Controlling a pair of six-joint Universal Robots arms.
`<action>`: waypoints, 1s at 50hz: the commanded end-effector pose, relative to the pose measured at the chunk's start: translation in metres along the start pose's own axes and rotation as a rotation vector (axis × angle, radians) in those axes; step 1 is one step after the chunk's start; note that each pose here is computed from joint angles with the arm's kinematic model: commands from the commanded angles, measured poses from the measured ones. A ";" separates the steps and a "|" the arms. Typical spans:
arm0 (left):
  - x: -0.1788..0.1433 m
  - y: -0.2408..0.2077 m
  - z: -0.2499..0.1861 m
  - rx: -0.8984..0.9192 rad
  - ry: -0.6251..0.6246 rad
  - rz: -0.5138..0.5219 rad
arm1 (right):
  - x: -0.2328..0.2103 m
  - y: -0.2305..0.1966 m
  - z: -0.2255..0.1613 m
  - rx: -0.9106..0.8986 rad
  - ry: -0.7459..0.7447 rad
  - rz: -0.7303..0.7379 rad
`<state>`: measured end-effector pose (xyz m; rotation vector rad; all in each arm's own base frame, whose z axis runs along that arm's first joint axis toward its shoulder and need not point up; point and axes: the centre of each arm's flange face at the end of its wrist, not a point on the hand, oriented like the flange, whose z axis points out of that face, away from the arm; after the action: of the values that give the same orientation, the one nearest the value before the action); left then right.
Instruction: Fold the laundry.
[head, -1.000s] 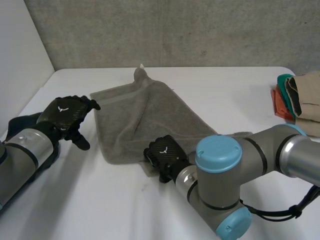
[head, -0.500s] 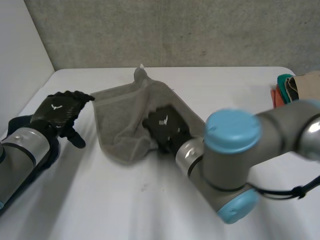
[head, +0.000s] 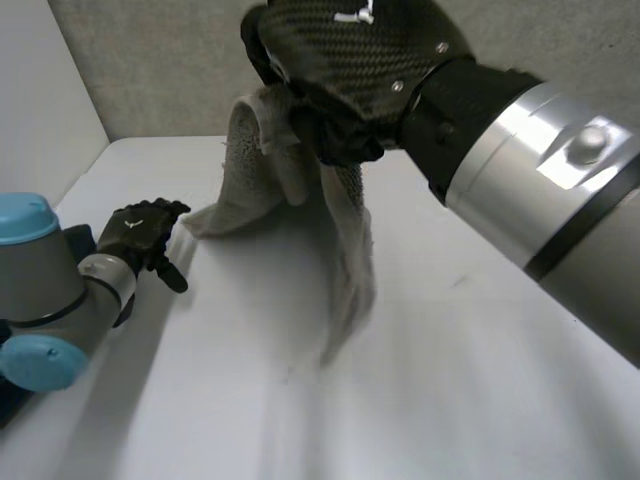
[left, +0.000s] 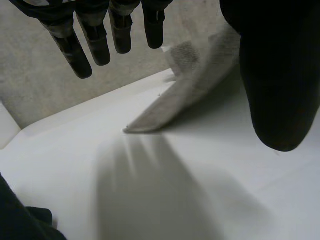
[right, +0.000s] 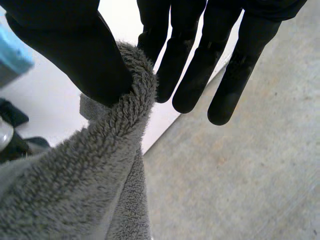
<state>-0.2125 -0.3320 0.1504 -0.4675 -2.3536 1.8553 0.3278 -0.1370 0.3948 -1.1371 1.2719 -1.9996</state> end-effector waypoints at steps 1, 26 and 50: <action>-0.008 -0.001 0.007 0.019 -0.123 -0.013 | 0.003 -0.012 -0.009 0.026 0.015 -0.007; 0.026 0.023 -0.016 -0.065 0.122 -0.084 | 0.014 -0.035 -0.020 0.071 0.057 -0.004; -0.023 -0.129 -0.079 0.359 -0.030 0.012 | 0.158 0.078 -0.035 -0.307 0.337 -0.073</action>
<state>-0.2001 -0.3242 0.2271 -0.2983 -2.2367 2.0823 0.2315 -0.2288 0.4163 -0.9341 1.5429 -2.2462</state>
